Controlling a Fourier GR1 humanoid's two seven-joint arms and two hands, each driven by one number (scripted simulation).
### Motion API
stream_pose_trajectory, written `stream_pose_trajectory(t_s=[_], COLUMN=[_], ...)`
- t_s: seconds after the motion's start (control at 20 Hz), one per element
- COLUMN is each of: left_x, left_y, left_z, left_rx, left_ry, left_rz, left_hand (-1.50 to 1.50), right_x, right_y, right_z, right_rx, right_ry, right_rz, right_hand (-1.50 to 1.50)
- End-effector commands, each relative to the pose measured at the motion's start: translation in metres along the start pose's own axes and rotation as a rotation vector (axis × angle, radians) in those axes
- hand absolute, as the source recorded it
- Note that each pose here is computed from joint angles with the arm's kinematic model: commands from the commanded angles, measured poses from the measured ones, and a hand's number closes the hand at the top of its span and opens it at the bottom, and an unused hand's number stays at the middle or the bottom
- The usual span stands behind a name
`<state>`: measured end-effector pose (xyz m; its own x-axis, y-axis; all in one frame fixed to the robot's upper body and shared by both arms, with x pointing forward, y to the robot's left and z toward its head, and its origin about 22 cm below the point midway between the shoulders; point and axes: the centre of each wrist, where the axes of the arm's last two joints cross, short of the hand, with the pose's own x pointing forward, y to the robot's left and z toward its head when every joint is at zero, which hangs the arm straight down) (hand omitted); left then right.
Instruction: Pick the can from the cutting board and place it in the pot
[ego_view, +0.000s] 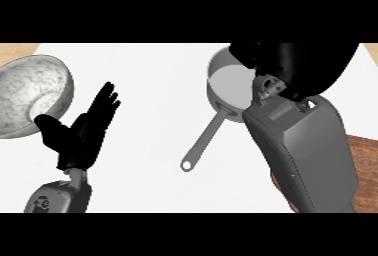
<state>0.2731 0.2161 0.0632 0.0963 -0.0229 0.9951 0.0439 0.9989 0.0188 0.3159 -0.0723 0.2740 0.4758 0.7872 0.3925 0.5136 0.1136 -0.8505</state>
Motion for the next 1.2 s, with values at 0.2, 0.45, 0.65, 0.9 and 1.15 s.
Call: stream_pose_trajectory(t_s=[0.2, 0.45, 0.65, 0.9, 1.15], left_x=[-0.003, 0.004, 0.0, 0.005, 0.001], left_y=[-0.003, -0.008, 0.003, 0.002, 0.011], left_z=[-0.007, 0.0, -0.003, -0.001, 0.0], left_rx=[0.002, -0.02, -0.001, -0.002, 0.033], left_ry=[-0.008, -0.006, -0.003, -0.006, 0.004], left_rz=[-0.011, -0.001, 0.001, -0.009, 0.017], left_hand=[0.0, 0.0, 0.0, 0.0, 0.0], right_x=[-0.003, -0.027, -0.025, -0.026, -0.046], right_y=[0.031, 0.055, 0.044, 0.032, 0.018], right_z=[-0.022, -0.041, -0.034, -0.032, -0.021], right_rx=[0.179, 0.275, 0.199, -0.069, -0.204], right_ry=[0.328, 0.443, 0.387, 0.332, 0.355], right_rz=[-0.082, -0.205, -0.403, -0.543, -0.623], right_hand=[1.5, -1.5, -1.5, -1.5, -1.5])
